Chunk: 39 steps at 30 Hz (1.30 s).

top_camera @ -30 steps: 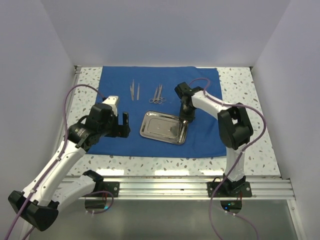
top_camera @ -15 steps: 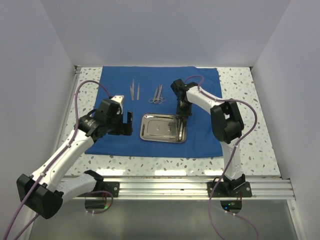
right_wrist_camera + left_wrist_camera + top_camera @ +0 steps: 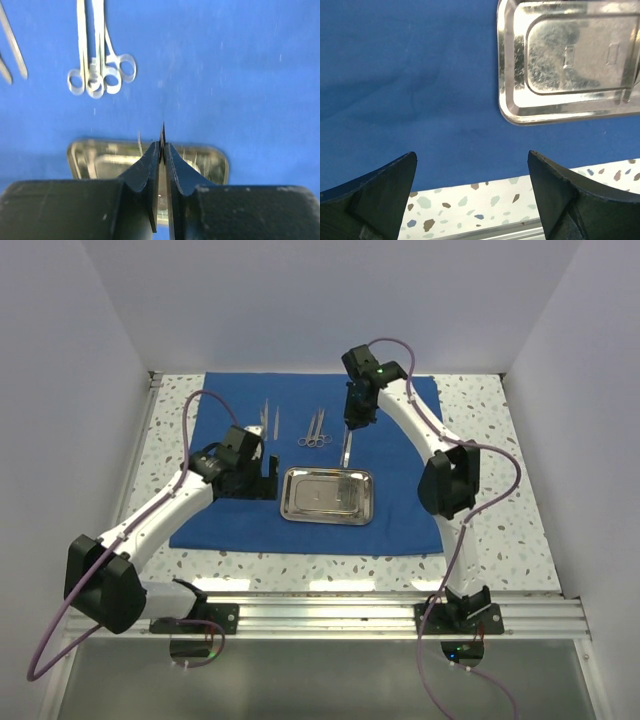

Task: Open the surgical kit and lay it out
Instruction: Pick up the medical item from the container, then place the medical item in the surgical kit, then pick up the medical item from the container.

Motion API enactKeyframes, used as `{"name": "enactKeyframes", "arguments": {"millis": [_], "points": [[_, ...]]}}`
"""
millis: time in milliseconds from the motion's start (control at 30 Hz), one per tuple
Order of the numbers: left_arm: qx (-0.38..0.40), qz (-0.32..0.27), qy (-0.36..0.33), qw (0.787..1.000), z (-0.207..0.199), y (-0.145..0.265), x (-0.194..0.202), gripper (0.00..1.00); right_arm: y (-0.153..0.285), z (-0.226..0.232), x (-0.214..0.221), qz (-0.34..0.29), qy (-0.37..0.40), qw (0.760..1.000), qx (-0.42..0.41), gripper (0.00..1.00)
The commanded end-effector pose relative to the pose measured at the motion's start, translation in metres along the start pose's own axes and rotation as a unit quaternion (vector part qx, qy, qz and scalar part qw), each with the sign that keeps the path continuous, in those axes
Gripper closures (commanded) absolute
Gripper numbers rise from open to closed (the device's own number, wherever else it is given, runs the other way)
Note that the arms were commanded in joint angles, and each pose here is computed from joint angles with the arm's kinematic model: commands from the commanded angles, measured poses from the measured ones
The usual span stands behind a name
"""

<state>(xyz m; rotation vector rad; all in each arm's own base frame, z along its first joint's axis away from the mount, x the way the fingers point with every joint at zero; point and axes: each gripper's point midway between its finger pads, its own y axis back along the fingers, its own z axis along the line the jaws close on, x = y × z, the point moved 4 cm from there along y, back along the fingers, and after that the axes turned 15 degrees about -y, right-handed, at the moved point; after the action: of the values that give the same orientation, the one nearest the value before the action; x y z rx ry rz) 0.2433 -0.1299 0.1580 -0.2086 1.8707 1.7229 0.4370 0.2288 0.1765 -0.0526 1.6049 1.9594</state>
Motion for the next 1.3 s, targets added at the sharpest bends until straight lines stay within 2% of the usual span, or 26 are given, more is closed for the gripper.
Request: {"name": "enactKeyframes", "arguments": {"millis": [0, 67, 200, 467, 567, 700, 767, 833, 967, 1067, 1267], "points": [[0.013, -0.068, 0.021, 0.997, -0.006, 0.011, -0.039, 0.04, -0.032, -0.013, -0.011, 0.022, -0.009, 1.0, 0.018, 0.89], [0.01, -0.067, 0.022, 0.997, -0.005, 0.011, -0.038, 0.04, -0.057, -0.018, -0.021, 0.022, -0.02, 0.999, 0.024, 0.91], [0.004, -0.062, 0.023, 0.998, -0.003, 0.017, -0.035, 0.05, -0.072, -0.022, -0.064, -0.018, -0.054, 0.998, 0.005, 0.92], [0.015, -0.048, 0.035, 0.998, -0.006, 0.007, -0.017, 0.05, -0.096, -0.039, -0.127, -0.092, -0.08, 0.992, -0.039, 0.82], [0.02, -0.046, 0.033, 0.998, -0.008, 0.004, -0.019, 0.05, -0.107, -0.032, -0.134, -0.106, -0.073, 0.99, -0.061, 0.73], [0.02, -0.043, 0.021, 0.999, -0.009, 0.0, -0.027, 0.05, -0.121, -0.024, -0.13, -0.096, -0.07, 0.989, -0.091, 0.21], [0.021, -0.046, 0.013, 0.999, -0.009, -0.002, -0.032, 0.05, -0.12, -0.026, -0.126, -0.088, -0.071, 0.99, -0.089, 0.15], [0.022, -0.043, 0.006, 0.999, -0.01, -0.005, -0.036, 0.05, -0.109, -0.026, -0.123, -0.085, -0.068, 0.99, -0.087, 0.14], [0.03, -0.048, -0.002, 0.998, -0.013, -0.013, -0.043, 0.05, -0.042, -0.028, -0.109, -0.097, -0.052, 0.989, -0.103, 0.14], [0.035, -0.05, -0.005, 0.998, -0.015, -0.019, -0.046, 0.05, -0.007, -0.029, -0.087, -0.099, -0.014, 0.989, -0.111, 0.14], [0.068, -0.063, -0.008, 0.996, -0.024, -0.017, -0.049, 0.06, 0.005, -0.035, -0.014, -0.013, 0.046, 0.996, -0.074, 0.17]]}}
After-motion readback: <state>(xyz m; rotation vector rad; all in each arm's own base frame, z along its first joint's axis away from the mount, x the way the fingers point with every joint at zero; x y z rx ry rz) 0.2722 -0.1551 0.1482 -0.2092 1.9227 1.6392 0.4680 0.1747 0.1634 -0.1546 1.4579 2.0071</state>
